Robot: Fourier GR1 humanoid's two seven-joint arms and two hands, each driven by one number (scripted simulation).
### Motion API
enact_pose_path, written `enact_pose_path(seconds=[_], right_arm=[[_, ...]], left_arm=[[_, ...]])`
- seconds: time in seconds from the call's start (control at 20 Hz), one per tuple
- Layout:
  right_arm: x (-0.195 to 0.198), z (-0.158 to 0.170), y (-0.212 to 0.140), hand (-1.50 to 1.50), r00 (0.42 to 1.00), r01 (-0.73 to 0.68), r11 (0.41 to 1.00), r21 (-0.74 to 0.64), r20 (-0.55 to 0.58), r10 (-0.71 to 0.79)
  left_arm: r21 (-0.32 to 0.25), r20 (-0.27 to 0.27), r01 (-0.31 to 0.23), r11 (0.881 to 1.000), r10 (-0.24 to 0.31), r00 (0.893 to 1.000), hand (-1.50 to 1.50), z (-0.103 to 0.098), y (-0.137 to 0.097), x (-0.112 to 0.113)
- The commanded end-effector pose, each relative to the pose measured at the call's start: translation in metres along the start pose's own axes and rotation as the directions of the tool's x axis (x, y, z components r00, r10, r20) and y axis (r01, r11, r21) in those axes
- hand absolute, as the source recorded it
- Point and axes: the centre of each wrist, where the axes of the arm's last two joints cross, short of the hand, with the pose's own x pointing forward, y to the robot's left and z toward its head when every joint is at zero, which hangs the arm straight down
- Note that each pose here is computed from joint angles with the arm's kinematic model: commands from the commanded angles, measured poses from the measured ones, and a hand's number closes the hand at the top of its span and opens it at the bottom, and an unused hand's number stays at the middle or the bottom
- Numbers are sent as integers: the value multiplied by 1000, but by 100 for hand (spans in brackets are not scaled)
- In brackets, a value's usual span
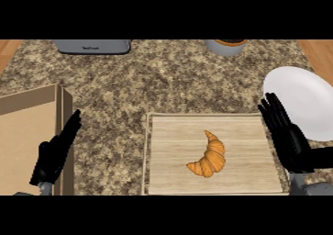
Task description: Pick the croissant from the tray and place it in the plate
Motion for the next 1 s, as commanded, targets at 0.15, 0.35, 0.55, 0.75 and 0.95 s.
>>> enact_pose_path(seconds=[0.15,0.35,0.55,0.75,0.95], right_arm=[[28,-5,-5,150,996,-29,999,32,85,26],[64,-9,-81,150,684,-725,689,6,128,719],[-29,44,-1,-150,941,-210,924,-319,191,280],[-54,74,-3,-150,903,-384,918,-97,166,395],[-39,79,2,-150,846,-512,857,-61,134,515]], left_arm=[[61,58,-77,995,73,996,0,-20,32,38],[48,56,-102,994,100,993,0,-18,19,37],[70,47,-157,985,154,987,0,-34,30,33],[32,46,-145,989,143,989,0,-39,11,59],[44,63,-154,987,151,987,0,-48,14,48]])
